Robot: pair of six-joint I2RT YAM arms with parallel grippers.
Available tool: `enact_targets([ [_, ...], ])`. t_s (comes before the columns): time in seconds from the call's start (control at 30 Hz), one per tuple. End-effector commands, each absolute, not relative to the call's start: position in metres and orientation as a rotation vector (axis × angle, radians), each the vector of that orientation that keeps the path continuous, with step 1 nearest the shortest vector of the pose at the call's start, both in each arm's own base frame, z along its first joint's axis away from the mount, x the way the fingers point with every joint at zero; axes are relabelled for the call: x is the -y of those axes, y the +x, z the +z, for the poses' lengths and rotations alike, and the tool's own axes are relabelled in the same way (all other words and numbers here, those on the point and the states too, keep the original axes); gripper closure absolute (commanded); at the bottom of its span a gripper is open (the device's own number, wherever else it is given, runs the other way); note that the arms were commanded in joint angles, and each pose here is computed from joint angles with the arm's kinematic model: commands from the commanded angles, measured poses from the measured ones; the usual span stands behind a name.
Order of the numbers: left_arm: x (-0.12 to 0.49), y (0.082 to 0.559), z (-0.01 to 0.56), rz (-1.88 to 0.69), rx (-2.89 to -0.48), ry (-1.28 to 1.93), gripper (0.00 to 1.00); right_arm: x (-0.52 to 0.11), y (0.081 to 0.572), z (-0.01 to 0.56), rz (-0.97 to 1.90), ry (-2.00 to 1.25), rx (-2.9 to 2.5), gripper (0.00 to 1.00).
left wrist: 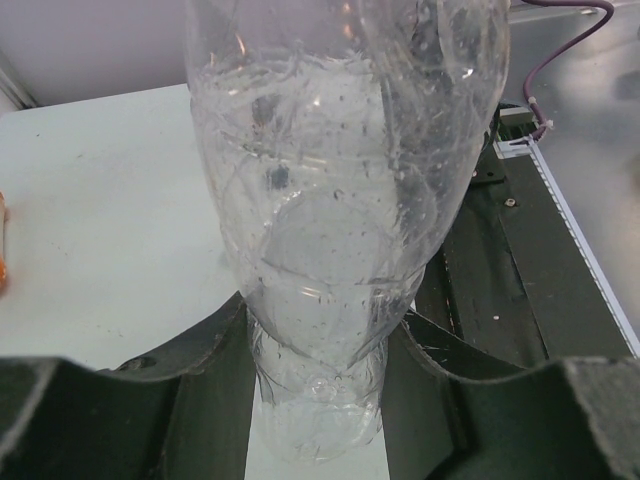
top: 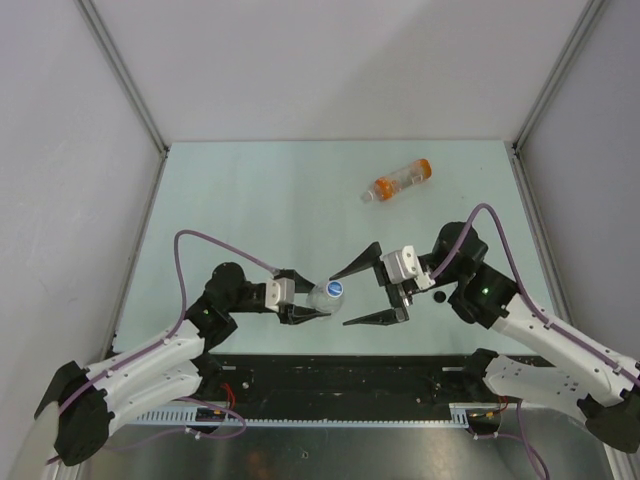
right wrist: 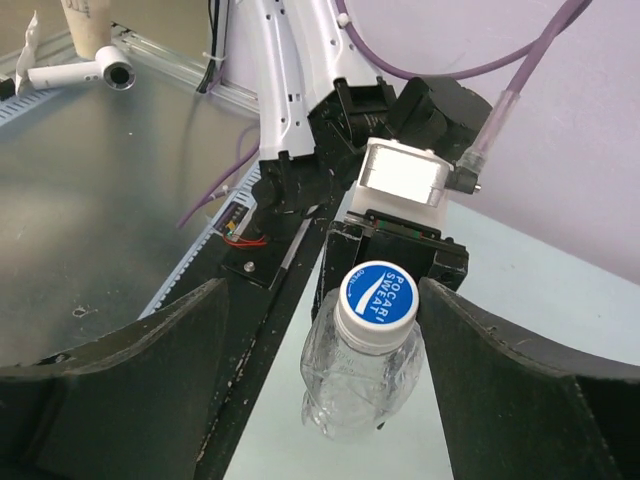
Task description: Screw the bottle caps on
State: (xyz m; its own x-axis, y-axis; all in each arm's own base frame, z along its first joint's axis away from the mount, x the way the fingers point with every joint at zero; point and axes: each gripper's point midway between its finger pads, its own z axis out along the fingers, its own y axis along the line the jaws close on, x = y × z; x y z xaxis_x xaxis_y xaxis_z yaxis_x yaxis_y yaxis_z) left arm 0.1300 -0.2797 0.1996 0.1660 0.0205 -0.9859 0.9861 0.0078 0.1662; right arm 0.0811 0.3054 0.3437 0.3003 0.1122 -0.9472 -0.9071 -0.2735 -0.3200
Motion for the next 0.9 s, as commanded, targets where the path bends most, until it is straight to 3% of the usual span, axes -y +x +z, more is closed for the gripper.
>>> enact_targets([
  [0.0,0.279,0.134,0.212,-1.039,-1.051,1.283,1.0,-0.311,0.077,0.355,1.185,-1.487,-0.704,0.23],
  [0.3,0.279,0.136,0.213,-1.035,-1.064,1.271,1.0,-0.318,0.086,0.351,1.164,-1.452,-0.772,0.41],
  [0.57,0.278,0.142,0.217,-1.004,-1.077,1.234,1.0,-0.323,0.103,0.349,1.116,-1.374,-0.884,0.69],
  [0.67,0.273,0.153,0.225,-0.952,-1.102,1.161,1.0,-0.326,0.12,0.345,1.067,-1.295,-0.997,0.8],
  [0.73,0.267,0.166,0.233,-0.893,-1.134,1.08,1.0,-0.328,0.139,0.34,1.028,-1.203,-1.113,0.94],
  [0.87,0.252,0.193,0.252,-0.783,-1.187,0.898,1.0,-0.33,0.191,0.318,0.938,-0.884,-1.429,1.0],
])
